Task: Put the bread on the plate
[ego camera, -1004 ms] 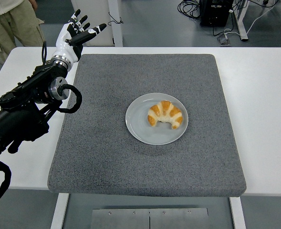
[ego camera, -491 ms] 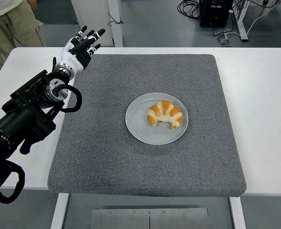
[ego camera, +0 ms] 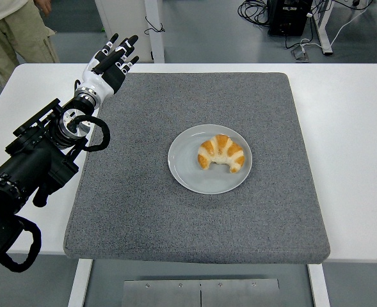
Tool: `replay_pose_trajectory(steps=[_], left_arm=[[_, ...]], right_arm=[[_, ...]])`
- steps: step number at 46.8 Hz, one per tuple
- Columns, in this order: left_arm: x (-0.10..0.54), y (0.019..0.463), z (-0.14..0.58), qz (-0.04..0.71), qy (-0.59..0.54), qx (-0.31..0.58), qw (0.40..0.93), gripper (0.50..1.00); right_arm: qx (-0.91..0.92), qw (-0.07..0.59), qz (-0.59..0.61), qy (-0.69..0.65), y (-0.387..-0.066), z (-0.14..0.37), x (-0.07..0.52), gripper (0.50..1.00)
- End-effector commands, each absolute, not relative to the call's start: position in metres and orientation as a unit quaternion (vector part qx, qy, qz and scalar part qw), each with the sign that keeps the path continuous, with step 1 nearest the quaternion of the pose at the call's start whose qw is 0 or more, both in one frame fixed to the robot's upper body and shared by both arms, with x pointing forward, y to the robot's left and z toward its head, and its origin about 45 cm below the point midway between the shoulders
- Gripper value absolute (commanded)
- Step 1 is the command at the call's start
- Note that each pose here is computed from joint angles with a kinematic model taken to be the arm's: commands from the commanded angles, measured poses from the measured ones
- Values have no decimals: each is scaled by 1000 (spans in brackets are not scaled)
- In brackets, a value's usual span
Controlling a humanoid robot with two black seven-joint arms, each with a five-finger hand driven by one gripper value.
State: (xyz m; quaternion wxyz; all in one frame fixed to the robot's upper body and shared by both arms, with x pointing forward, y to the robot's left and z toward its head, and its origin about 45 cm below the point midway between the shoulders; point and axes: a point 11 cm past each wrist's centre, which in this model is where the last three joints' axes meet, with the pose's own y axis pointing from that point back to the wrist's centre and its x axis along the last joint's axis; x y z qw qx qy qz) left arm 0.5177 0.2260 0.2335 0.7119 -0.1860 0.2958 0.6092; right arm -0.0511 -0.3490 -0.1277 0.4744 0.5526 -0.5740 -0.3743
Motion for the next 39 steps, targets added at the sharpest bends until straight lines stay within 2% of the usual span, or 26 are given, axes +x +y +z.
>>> replay_pose_trajectory(steps=[1, 39], left_arm=[[518, 225, 234, 608, 297, -188, 712, 975], [516, 219, 229, 606, 296, -182, 716, 975]], right_arm=[[552, 474, -374, -574, -349, -128, -51, 1000], [558, 473, -374, -570, -345, -128, -51, 1000]])
